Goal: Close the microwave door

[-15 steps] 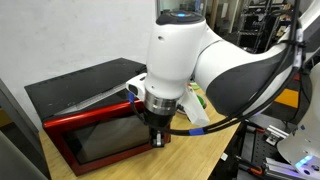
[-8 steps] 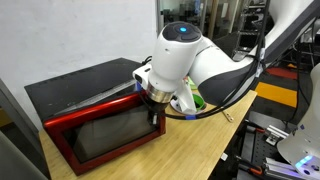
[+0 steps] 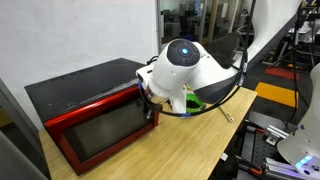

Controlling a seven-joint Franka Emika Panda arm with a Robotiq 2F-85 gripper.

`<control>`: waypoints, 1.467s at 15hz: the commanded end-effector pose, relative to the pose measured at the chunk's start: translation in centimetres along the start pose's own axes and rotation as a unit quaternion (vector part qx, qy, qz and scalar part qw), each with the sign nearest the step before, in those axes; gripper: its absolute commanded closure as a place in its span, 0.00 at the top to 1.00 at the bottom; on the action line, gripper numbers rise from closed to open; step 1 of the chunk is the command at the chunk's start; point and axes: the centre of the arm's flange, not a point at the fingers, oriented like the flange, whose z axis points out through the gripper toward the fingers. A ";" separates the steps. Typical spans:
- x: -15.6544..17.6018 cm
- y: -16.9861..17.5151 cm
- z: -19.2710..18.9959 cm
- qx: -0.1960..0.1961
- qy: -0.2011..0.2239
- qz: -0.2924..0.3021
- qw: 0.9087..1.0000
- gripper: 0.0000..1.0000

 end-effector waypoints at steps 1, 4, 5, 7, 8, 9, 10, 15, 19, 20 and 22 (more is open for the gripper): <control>0.7 0.3 2.4 -0.023 0.017 0.029 0.999 0.00; 1.1 0.9 3.6 -0.038 0.025 0.049 0.998 0.00; 1.1 1.0 4.0 -0.042 0.028 0.053 0.997 0.00; 1.4 1.1 4.5 -0.048 0.031 0.062 0.996 0.00; 1.8 1.1 4.7 -0.049 0.033 0.068 0.996 0.00; 2.0 1.2 4.9 -0.051 0.033 0.075 0.995 0.00; 2.2 1.2 5.0 -0.052 0.034 0.084 0.995 0.00; 3.7 1.7 5.7 -0.061 0.033 0.117 0.991 0.00; 4.5 1.5 6.3 -0.073 0.031 0.131 0.988 0.00; 4.8 1.5 6.6 -0.075 0.029 0.136 0.987 0.00; 5.4 1.9 7.3 -0.079 0.030 0.142 0.986 0.00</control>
